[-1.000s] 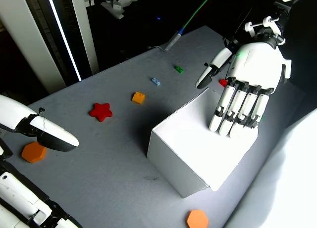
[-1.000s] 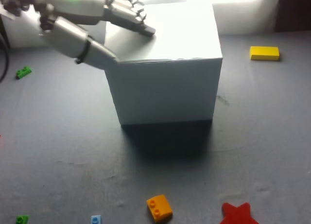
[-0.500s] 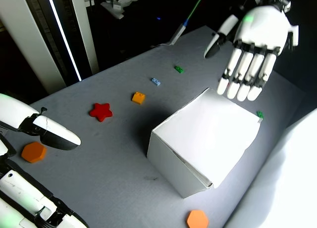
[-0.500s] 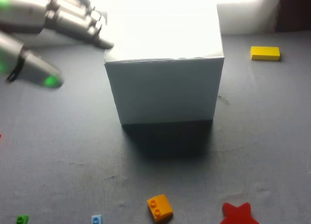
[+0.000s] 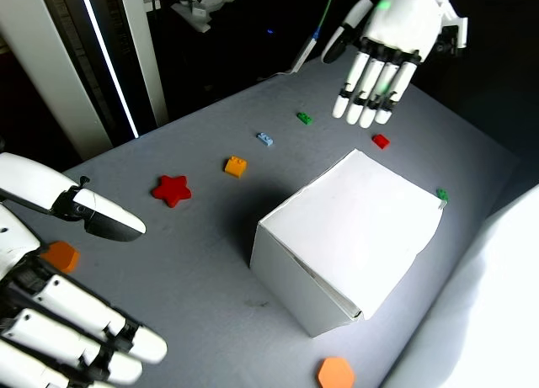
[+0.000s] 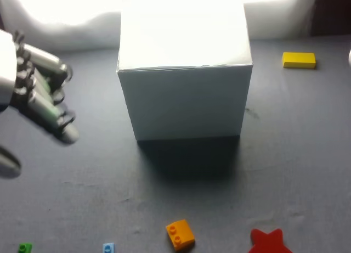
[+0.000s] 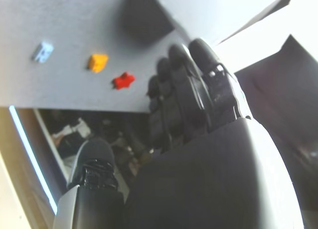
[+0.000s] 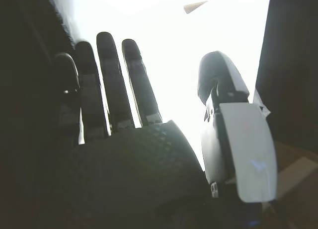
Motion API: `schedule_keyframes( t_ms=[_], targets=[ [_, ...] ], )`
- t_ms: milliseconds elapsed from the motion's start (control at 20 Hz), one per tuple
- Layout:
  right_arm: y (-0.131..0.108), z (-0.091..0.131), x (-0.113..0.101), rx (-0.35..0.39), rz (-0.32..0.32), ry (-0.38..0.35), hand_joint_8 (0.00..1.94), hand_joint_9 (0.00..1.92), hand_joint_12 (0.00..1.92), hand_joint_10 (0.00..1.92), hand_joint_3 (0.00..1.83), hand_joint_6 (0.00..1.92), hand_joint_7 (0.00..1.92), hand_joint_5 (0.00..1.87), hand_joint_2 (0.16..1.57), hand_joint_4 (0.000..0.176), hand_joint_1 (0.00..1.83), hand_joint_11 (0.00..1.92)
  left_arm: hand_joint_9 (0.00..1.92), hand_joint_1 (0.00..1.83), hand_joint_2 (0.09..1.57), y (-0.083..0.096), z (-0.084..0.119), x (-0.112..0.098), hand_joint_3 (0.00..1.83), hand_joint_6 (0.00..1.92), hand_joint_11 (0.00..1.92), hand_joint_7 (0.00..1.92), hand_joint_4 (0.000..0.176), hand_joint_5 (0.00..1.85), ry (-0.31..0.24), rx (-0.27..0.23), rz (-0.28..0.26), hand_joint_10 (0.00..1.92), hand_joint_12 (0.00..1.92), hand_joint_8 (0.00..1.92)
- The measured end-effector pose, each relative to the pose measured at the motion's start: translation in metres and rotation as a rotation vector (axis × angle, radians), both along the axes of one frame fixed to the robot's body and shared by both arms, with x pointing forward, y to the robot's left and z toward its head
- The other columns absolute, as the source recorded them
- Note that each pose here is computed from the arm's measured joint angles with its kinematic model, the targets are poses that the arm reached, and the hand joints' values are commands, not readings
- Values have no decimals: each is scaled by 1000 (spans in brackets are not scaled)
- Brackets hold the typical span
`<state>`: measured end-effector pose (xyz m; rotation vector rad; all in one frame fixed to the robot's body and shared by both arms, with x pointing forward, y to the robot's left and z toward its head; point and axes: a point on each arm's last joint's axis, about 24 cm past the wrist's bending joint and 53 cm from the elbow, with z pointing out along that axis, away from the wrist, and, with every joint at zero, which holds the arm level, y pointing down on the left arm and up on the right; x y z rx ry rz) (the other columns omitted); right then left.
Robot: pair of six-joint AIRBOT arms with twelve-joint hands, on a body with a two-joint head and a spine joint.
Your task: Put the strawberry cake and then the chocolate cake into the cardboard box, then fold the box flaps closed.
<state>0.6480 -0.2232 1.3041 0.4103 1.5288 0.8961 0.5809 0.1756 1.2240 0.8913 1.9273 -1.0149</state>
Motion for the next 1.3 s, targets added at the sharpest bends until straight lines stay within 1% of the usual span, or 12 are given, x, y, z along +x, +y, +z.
schedule_keyframes(
  t_ms=[50,100,150,200,250,300,350,750,1150,1200,1250,1300],
  targets=[
    [6,-2,-2,-13,18,3,1453,763,1921,1864,7,1148,865,670,1330,0,325,526,781,278,1300,3,-2,-3,2,264,459,991,0,1055,3,5,3,1478,1807,941],
    [11,-2,-5,-31,35,-2,1453,763,1921,1864,7,1148,865,670,1330,0,325,526,781,278,1300,5,-3,-6,2,264,459,991,0,1055,4,6,8,1478,1807,941],
    [18,-2,-8,-55,53,-13,1604,939,1921,1910,17,1267,982,746,1373,0,337,763,900,308,1321,7,-1,-10,3,762,541,1019,0,997,6,-3,10,1617,1883,1208],
    [25,-2,-12,-79,67,-25,1826,1141,1921,1921,22,1714,1142,917,1429,0,454,1084,1023,319,1382,8,0,-15,10,1347,818,1071,0,967,8,-9,11,1856,1919,1582],
    [29,-4,-15,-109,75,-35,1901,1205,1921,1921,24,1852,1195,1011,1456,0,574,1154,1125,336,1429,8,0,-21,18,1675,995,1130,0,1034,11,-10,9,1908,1921,1764],
    [31,-5,-16,-122,80,-38,1901,1205,1921,1921,24,1852,1195,1011,1456,0,574,1154,1125,336,1429,9,0,-25,18,1675,995,1130,0,1034,15,-13,8,1908,1921,1764],
    [30,-8,-16,-136,78,-36,1939,1306,1921,1921,27,1918,1276,1082,1481,0,661,1260,1199,366,1491,13,0,-31,21,1903,1124,1154,0,1076,24,-18,13,1920,1921,1906],
    [35,-15,-17,-209,85,-50,1941,1294,1921,1921,28,1921,1250,1055,1509,0,604,1298,1187,432,1498,50,-2,-25,4,1921,1139,1141,0,1005,51,-23,96,1921,1921,1921],
    [52,-17,-25,-318,143,-120,1941,1239,1921,1921,14,1921,1198,1016,1496,0,602,1249,1156,421,1488,47,7,-21,0,1921,1137,1121,0,983,37,-45,86,1921,1921,1919],
    [55,-17,-28,-337,160,-144,1941,1224,1921,1921,4,1879,1180,588,1464,0,747,1231,1152,390,1493,45,10,-21,0,1904,1101,1126,0,998,36,-55,81,1921,1921,1879],
    [58,-17,-30,-345,172,-156,1941,1224,1921,1921,4,1879,1180,588,1464,0,747,1231,1152,390,1493,46,12,-21,0,1904,1101,1126,0,998,36,-60,82,1921,1921,1879],
    [60,-16,-31,-346,179,-166,1941,1237,1921,1921,13,1913,1192,908,1484,0,646,1248,1152,390,1496,46,12,-20,2,1897,1089,1129,0,1003,32,-58,83,1921,1921,1867]
  ],
)
